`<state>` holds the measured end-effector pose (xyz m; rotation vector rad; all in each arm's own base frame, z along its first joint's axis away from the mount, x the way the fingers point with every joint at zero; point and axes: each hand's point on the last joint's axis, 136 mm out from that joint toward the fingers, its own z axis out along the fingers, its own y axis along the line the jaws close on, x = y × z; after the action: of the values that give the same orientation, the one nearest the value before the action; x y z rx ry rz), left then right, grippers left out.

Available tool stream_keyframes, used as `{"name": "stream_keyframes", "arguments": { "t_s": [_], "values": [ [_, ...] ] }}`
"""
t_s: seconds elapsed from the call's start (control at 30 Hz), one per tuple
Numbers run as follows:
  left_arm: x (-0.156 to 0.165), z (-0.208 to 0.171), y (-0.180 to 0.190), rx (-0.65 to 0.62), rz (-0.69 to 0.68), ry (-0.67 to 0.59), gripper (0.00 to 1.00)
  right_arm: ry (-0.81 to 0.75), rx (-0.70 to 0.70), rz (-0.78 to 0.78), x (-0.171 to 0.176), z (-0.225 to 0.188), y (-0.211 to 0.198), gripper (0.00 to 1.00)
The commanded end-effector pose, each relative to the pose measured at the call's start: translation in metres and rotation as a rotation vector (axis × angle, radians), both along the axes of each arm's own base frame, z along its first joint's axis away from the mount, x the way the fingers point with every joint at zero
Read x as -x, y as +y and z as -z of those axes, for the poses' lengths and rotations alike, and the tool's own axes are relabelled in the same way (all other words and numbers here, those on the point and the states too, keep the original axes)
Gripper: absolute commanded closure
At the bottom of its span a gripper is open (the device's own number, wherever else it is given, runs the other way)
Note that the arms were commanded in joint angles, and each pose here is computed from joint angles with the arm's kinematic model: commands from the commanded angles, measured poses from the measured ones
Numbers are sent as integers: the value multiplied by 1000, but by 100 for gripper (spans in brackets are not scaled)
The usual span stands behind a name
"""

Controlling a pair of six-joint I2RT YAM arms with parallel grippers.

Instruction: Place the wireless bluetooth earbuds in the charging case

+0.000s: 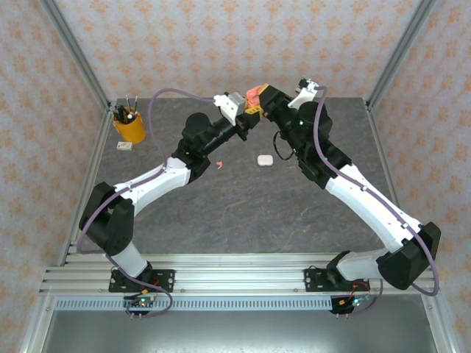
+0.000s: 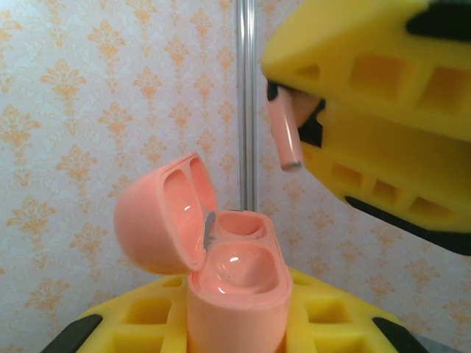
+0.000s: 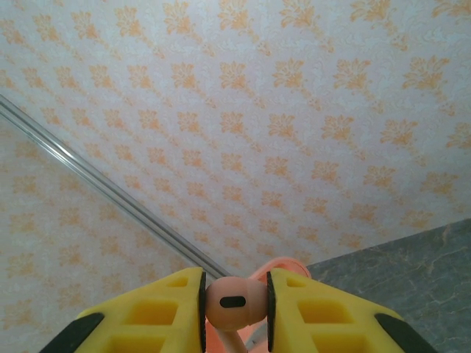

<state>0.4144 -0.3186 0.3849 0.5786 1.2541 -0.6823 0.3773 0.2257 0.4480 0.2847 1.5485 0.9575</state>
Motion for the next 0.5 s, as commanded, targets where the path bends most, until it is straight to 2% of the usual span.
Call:
{"name": "stream_keyframes", "arguments": {
  "t_s": [0.0, 0.47],
  "values": [
    [4, -17, -8, 4, 19, -45, 100, -40, -66, -56, 5, -18, -1, 75],
    [6, -23, -8, 9, 24, -48, 100, -42, 23, -154, 0, -4, 20, 75]
  ]
}}
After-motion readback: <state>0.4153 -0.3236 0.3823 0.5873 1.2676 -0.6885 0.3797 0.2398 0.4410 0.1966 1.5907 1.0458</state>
